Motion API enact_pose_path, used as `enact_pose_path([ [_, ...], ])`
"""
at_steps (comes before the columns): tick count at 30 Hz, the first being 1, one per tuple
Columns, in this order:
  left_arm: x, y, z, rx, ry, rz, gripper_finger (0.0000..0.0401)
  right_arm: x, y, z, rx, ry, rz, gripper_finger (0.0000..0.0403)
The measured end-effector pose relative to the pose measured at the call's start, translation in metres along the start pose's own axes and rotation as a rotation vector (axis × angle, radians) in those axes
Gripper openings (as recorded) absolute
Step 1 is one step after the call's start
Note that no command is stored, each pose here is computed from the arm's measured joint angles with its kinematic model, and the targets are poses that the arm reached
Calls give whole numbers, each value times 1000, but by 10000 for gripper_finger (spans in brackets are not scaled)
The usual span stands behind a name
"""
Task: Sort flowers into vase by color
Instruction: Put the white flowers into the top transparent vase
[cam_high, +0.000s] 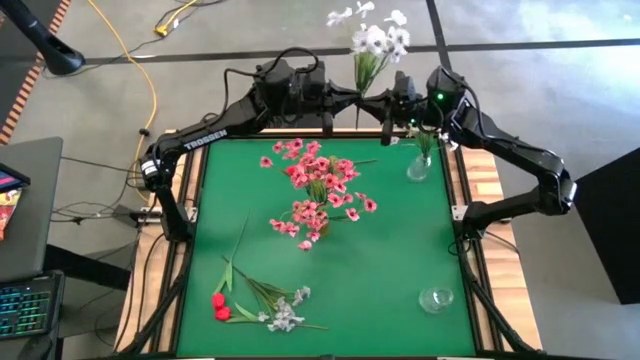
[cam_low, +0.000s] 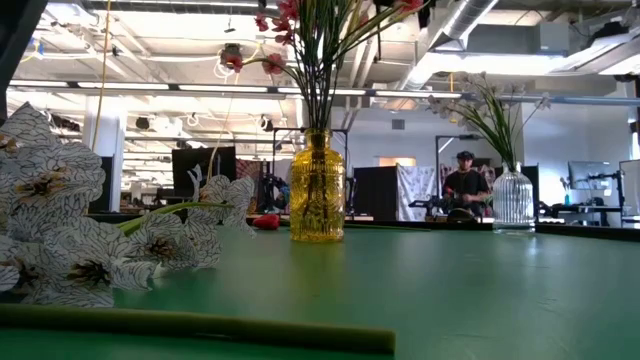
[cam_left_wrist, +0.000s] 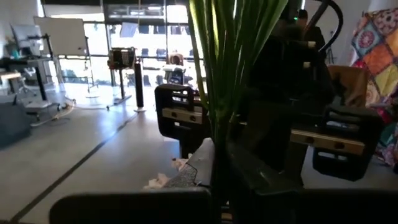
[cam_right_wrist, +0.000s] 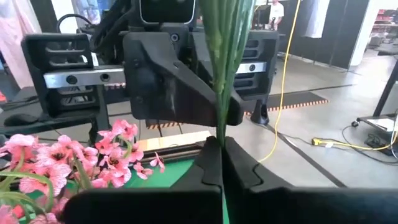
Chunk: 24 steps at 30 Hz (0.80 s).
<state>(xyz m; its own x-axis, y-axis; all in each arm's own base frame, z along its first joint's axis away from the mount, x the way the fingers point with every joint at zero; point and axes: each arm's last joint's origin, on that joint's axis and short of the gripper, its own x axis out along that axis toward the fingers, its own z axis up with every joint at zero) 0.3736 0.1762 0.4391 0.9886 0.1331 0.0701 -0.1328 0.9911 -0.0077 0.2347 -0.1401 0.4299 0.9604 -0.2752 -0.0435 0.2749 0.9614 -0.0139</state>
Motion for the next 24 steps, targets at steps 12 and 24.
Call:
enact_pose_path([
  [12, -35, 20, 11, -61, 129, -20, 180, -41, 0, 8, 13, 59, -103, 21],
  [24, -100, 57, 36, -56, 209, 159, 212, -110, 47, 16, 3, 136, 46, 20],
])
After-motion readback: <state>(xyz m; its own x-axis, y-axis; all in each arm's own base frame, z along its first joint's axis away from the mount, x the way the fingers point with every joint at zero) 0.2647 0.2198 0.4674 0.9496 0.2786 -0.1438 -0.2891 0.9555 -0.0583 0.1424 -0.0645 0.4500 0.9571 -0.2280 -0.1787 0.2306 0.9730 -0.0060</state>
